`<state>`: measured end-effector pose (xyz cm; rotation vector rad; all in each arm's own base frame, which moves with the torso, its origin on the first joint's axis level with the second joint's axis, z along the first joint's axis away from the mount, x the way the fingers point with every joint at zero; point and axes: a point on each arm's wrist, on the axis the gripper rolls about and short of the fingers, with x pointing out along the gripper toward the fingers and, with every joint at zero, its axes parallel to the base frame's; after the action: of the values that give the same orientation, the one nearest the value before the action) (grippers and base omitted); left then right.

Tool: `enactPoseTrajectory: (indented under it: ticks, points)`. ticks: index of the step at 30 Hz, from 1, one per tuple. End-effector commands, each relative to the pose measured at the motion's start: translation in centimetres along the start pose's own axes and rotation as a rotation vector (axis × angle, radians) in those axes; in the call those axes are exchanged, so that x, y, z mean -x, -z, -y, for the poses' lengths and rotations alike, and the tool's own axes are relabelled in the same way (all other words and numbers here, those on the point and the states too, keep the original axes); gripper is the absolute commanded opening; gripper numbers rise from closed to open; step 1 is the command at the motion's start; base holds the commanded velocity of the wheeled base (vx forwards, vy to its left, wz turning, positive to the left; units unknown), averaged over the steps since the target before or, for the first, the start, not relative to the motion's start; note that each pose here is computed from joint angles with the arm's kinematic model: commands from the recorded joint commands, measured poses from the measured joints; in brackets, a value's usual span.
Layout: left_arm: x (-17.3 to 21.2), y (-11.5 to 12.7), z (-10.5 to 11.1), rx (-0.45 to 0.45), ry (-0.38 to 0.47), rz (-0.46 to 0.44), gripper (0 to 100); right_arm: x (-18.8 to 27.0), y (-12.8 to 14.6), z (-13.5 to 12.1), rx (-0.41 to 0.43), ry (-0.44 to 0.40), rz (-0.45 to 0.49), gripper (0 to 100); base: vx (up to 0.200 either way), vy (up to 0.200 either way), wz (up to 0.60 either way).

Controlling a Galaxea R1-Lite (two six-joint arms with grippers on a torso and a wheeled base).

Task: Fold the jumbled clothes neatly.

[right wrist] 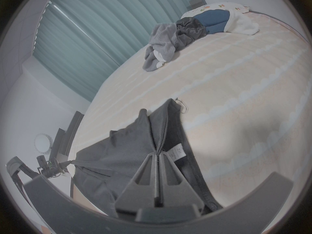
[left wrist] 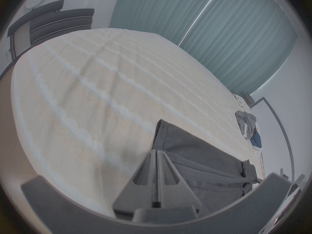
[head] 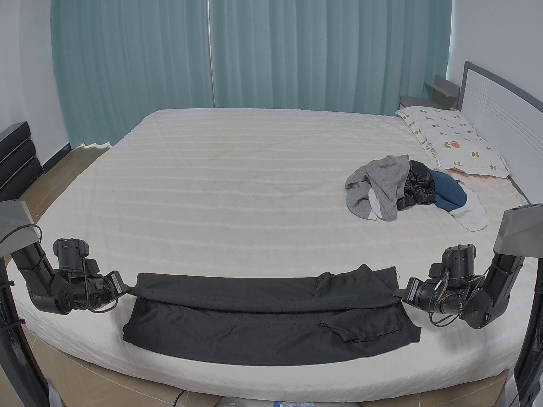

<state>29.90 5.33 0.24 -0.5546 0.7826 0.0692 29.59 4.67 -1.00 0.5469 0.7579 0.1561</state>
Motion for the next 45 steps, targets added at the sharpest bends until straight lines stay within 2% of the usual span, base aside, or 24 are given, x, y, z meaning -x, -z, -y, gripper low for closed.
enactPoseTrajectory:
  ticks: [1, 2, 3, 15, 19, 24, 28, 29, 32, 33, 37, 45]
  points:
    - [0.0, 0.7, -0.2, -0.008, -0.008, -0.028, 0, -0.8, 1.0, 0.7, -0.001, 0.023, -0.042, 0, 0.000, 0.000, 0.00]
    - [0.0, 0.9, -0.2, -0.012, -0.008, -0.033, 0, -0.9, 1.0, 0.7, 0.001, 0.021, -0.040, 100, 0.000, 0.000, 0.00]
    - [0.0, 0.9, -0.2, -0.012, -0.008, -0.033, 100, -0.9, 1.0, 0.7, 0.001, 0.021, -0.040, 100, 0.000, 0.000, 0.00]
    - [0.6, -0.1, 0.2, -0.005, 0.007, 0.008, 100, 0.3, -1.7, 0.3, -0.022, -0.011, 0.067, 100, 0.000, 0.000, 0.00]
    - [-0.1, -1.6, 0.7, 0.090, 0.031, 0.053, 100, 0.0, -2.7, 0.9, -0.051, -0.010, 0.101, 100, 0.000, 0.000, 0.00]
    - [-2.8, -1.4, 1.1, 0.131, 0.044, 0.021, 100, -0.5, -3.3, 0.5, -0.139, -0.028, 0.110, 100, 0.000, 0.000, 0.00]
    - [-4.4, -1.1, 1.4, 0.142, 0.050, -0.001, 100, -1.0, -3.3, 0.7, -0.148, -0.025, 0.103, 100, 0.000, 0.000, 0.00]
    - [-5.7, -1.2, 1.7, 0.136, 0.053, 0.004, 100, -1.3, -3.2, 0.8, -0.150, -0.021, 0.098, 100, 0.000, 0.000, 0.00]
    - [-6.2, -1.9, 2.2, 0.124, 0.069, 0.022, 100, -1.5, -3.3, 0.8, -0.153, -0.022, 0.100, 100, 0.000, 0.000, 0.00]
    - [-6.5, -1.9, 2.3, 0.121, 0.073, 0.023, 0, -1.5, -3.4, 0.9, -0.153, -0.022, 0.104, 100, 0.000, 0.000, 0.00]
    - [-7.0, -2.0, 2.2, 0.128, 0.071, 0.029, 0, -1.8, -3.6, 1.0, -0.154, -0.023, 0.107, 100, 0.000, 0.000, 0.00]
    - [-6.6, -3.4, 1.6, 0.285, 0.076, 0.071, 0, -3.8, -4.0, 1.2, -0.155, -0.031, 0.112, 100, 0.000, 0.000, 0.00]
